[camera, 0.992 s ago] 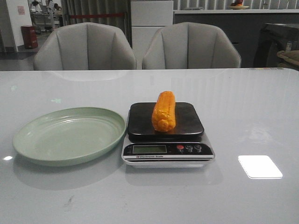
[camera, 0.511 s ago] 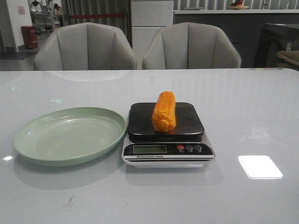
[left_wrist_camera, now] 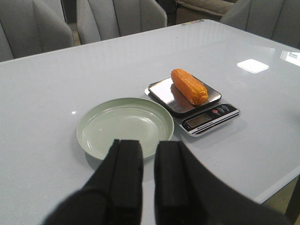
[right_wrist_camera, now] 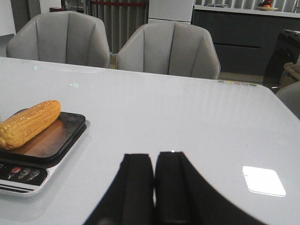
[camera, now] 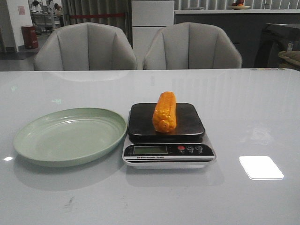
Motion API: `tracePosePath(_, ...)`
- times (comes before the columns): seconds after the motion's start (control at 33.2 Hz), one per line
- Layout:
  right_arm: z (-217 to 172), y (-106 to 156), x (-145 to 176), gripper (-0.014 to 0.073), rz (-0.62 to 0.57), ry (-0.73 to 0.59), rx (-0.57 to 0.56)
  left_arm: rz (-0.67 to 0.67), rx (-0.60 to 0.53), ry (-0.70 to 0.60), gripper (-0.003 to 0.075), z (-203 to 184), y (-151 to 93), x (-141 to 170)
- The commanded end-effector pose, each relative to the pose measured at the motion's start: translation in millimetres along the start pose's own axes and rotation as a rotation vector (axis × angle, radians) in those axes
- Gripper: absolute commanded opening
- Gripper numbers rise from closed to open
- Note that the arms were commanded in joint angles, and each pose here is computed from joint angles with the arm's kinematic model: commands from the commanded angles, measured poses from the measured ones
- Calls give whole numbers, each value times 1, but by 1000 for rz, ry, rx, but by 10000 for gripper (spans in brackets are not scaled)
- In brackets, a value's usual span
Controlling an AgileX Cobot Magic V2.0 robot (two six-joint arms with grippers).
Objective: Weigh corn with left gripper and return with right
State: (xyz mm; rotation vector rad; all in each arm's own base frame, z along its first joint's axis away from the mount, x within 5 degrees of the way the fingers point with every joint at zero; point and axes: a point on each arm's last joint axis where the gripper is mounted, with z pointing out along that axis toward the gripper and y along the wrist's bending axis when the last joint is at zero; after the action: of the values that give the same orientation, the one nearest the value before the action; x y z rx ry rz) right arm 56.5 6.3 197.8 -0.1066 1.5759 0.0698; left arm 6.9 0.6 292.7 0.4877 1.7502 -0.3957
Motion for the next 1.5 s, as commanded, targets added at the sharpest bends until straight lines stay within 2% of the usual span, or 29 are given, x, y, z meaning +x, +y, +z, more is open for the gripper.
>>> tracePosePath(0.0,-2,0,-8,176,-34,-123,6,3,4,-113,122,-1,-1,-12)
tracePosePath(0.12,-2,0,-13,176,-34,-174,5,3,4,-111,122,0,-1,-12)
tracePosePath(0.21,-5,0,-22,176,-35,-280,2,2,6,-111,122,0,-1,-12)
tracePosePath(0.33,-11,1,-43,176,-34,-448,0,2,6,-111,122,0,-1,-12)
tracePosePath(0.45,-13,0,-68,176,-35,-492,1,2,6,-111,122,0,-1,-12)
tracePosePath(0.54,-8,0,-88,176,-35,-447,3,2,6,-111,122,0,-1,-12)
tracePosePath(0.69,9,-2,-115,176,-34,-268,8,2,6,-111,122,0,-1,-12)
tracePosePath(0.87,19,-3,-118,176,-14,-49,11,2,6,-111,122,0,-1,-12)
tracePosePath(1.14,19,-3,-109,176,-6,51,10,2,6,-111,122,0,-1,-12)
tracePosePath(1.23,19,-2,-109,188,49,53,-1,2,6,-111,122,0,-1,-12)
tracePosePath(1.29,19,-1,-109,233,95,54,-11,2,6,-111,122,0,-1,-12)
tracePosePath(1.47,19,-1,-109,518,118,52,-17,2,6,-111,122,0,-1,-12)
